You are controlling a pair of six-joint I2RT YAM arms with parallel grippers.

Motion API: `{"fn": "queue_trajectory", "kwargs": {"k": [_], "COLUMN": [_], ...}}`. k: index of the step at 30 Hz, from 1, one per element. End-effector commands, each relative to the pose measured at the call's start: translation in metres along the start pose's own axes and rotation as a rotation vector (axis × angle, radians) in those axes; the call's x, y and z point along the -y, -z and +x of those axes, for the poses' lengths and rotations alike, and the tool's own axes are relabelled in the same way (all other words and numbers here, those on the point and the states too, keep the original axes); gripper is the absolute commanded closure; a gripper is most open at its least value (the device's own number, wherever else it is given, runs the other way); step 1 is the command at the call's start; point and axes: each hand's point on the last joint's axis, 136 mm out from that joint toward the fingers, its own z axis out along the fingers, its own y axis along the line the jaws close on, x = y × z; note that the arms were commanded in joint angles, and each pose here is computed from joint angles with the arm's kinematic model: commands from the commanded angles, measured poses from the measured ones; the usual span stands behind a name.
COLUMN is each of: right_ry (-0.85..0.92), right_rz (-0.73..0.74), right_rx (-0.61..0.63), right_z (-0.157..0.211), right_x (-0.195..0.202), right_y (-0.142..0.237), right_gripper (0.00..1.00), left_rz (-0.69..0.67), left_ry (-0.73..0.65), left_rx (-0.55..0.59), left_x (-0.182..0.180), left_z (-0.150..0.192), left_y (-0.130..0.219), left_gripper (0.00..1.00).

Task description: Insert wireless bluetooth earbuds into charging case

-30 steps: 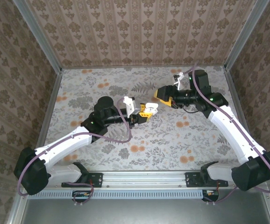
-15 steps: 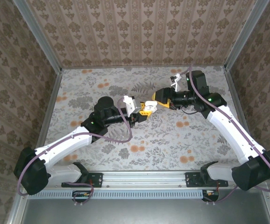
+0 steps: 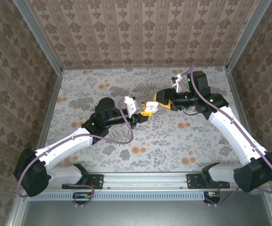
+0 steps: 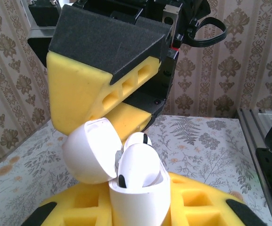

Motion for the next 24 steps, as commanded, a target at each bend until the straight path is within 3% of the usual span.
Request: {"fn": "queue_trajectory", "kwargs": {"k": [1, 24], "right_ry": [0.023, 0.045], "right_rz": [-0.021, -0.019], "right_rx": [-0.036, -0.03], "right_z": [0.009, 0.015], "right_x": [-0.011, -0.012], "right_y": [0.003, 0.008], "right_gripper": [0.39, 0.39], "left_rz": [-0.062, -0.118], "left_ry": [-0.037, 0.003], "left_rx": [0.056, 0.076], "left_x": [-0.008, -0.02], "left_z": [-0.019, -0.021], "left_y": [0.005, 0.01], "left_gripper": [0.96, 0.96]}}
